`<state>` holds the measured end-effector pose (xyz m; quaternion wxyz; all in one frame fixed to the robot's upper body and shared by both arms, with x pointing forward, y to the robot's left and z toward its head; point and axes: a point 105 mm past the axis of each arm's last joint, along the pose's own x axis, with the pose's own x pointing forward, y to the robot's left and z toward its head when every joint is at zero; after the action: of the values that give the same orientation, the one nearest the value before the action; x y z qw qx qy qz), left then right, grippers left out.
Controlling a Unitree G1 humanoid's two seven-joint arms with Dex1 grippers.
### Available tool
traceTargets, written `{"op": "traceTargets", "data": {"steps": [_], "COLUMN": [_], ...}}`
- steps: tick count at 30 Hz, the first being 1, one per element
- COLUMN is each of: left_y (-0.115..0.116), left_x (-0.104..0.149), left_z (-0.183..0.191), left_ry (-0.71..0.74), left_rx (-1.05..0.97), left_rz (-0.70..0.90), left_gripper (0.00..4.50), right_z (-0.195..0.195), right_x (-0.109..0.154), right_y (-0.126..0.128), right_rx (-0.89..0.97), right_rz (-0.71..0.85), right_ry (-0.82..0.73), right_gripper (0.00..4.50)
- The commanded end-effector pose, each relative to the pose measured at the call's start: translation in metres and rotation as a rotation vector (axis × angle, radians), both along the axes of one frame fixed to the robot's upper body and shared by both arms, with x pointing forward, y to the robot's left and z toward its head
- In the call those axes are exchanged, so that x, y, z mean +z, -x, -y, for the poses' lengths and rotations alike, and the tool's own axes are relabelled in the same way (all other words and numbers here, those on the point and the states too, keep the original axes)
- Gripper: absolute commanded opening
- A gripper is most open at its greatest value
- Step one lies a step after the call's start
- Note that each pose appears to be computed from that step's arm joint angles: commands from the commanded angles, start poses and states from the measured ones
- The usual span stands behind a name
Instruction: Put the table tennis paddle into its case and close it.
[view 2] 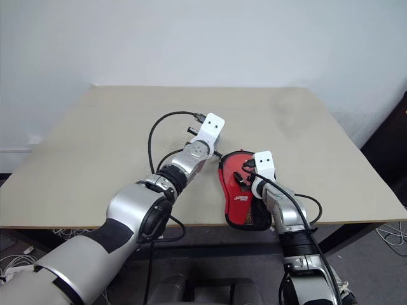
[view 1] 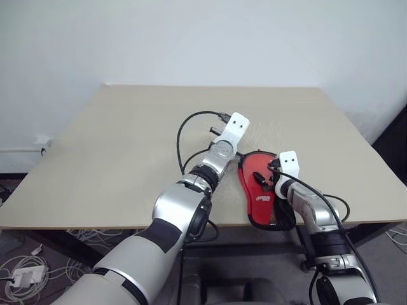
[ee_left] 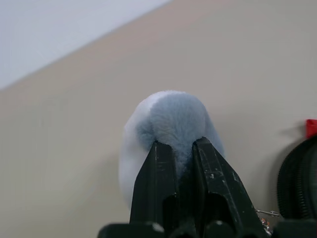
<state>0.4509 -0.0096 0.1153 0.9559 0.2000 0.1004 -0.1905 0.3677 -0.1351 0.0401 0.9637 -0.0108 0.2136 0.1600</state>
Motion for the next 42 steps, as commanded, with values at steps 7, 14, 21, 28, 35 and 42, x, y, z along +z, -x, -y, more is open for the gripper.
{"op": "traceTargets", "data": {"steps": [7,14,21,28,35,42], "left_y": [0.010,0.003,0.013,0.021,0.031,0.087], "left_x": [0.013,0.018,0.038,0.038,0.034,0.005], "left_z": [0.025,0.006,0.006,-0.013,-0.031,-0.023], "left_ry": [0.134,0.034,0.103,0.216,0.335,0.388], "left_rx": [-0.241,-0.215,-0.432,-0.540,-0.644,-0.879], "left_rz": [0.021,0.137,0.233,0.203,0.154,0.054], "left_gripper": [1.23,3.36,3.36,3.36,3.36,3.36], "right_z": [-0.001,0.000,-0.001,0.007,0.032,0.050], "right_x": [-0.035,-0.025,0.016,0.049,0.063,0.130], "right_y": [0.014,0.009,-0.006,-0.007,-0.021,-0.044], "right_rx": [-0.007,-0.008,-0.003,0.040,-0.081,-0.154], "right_rz": [-0.121,-0.076,0.061,0.167,0.209,0.352], "right_ry": [0.032,0.001,-0.207,-0.301,-0.274,-0.342], "right_gripper": [4.50,4.50,4.50,4.50,4.50,4.50]}}
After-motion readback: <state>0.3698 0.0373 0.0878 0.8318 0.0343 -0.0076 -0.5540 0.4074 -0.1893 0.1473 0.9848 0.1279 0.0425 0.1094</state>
